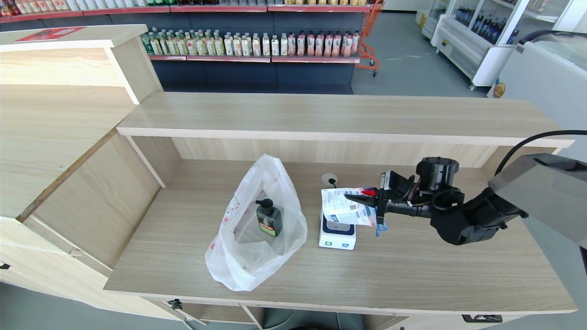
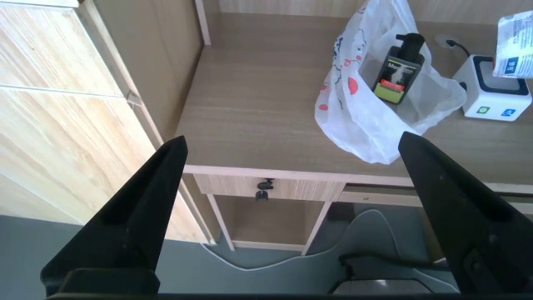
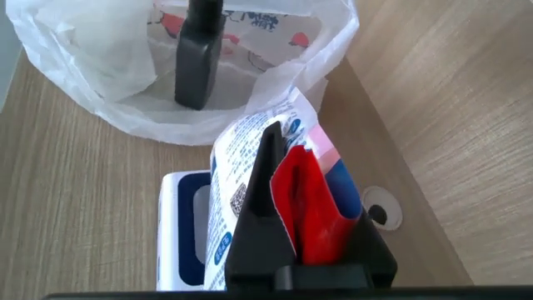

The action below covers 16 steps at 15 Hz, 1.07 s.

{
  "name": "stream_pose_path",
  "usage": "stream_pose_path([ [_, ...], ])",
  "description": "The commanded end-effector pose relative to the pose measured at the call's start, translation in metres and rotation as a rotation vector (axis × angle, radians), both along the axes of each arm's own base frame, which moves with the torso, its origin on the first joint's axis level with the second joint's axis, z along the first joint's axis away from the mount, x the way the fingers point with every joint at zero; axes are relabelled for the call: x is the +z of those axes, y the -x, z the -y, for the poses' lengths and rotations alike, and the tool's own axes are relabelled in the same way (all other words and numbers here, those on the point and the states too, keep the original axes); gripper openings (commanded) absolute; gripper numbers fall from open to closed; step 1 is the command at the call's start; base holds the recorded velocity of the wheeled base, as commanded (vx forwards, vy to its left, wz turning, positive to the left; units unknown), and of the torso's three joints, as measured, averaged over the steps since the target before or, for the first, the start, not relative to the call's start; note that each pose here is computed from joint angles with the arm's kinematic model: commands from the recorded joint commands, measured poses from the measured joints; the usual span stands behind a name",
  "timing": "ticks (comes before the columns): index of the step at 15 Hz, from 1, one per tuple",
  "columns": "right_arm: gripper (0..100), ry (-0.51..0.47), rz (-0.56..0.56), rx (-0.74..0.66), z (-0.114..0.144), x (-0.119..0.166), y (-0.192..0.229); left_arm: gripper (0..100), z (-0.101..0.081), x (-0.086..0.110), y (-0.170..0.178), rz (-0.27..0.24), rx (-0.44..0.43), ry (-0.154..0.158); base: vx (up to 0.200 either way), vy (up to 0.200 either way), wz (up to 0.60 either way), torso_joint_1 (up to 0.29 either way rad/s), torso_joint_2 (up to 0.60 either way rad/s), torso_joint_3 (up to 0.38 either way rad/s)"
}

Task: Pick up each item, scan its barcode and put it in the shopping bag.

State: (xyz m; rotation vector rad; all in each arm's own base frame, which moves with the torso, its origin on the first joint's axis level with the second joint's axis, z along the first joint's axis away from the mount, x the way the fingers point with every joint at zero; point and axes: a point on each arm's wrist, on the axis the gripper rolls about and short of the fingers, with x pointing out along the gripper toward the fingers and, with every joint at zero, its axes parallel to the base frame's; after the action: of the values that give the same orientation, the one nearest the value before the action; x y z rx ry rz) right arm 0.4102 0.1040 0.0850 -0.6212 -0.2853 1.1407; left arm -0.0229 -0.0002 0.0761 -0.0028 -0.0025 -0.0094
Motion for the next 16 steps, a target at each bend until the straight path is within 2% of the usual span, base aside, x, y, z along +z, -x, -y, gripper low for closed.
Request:
stream_pose_path([
  [1, 0, -0.097, -0.076, -0.116, 0.004, 0.046, 0.016, 100, 0.000, 0.000, 0.000, 0.001, 0.000, 0.000, 0.000, 0.000, 0.00, 0.000, 0.00, 0.000],
  [4, 0, -0.360, -0.424, -0.401, -0.006, 0.079, 0.039, 100, 0.000, 0.000, 0.000, 0.001, 0.000, 0.000, 0.000, 0.000, 0.00, 0.000, 0.00, 0.000],
  [8, 0, -0.468, -0.707, -0.537, -0.007, 0.072, 0.063, 100, 0.000, 0.000, 0.000, 0.001, 0.000, 0.000, 0.000, 0.000, 0.00, 0.000, 0.00, 0.000],
  [10, 0, -0.477, -0.748, -0.543, -0.008, 0.068, 0.066, 100, 0.000, 0.000, 0.000, 0.001, 0.000, 0.000, 0.000, 0.000, 0.00, 0.000, 0.00, 0.000],
  [14, 0, -0.480, -0.750, -0.543, -0.008, 0.069, 0.067, 100, 0.000, 0.000, 0.000, 0.001, 0.000, 0.000, 0.000, 0.000, 0.00, 0.000, 0.00, 0.000],
  [16, 0, -0.516, -0.778, -0.543, -0.007, 0.074, 0.069, 100, 0.000, 0.000, 0.000, 0.001, 0.000, 0.000, 0.000, 0.000, 0.00, 0.000, 0.00, 0.000],
])
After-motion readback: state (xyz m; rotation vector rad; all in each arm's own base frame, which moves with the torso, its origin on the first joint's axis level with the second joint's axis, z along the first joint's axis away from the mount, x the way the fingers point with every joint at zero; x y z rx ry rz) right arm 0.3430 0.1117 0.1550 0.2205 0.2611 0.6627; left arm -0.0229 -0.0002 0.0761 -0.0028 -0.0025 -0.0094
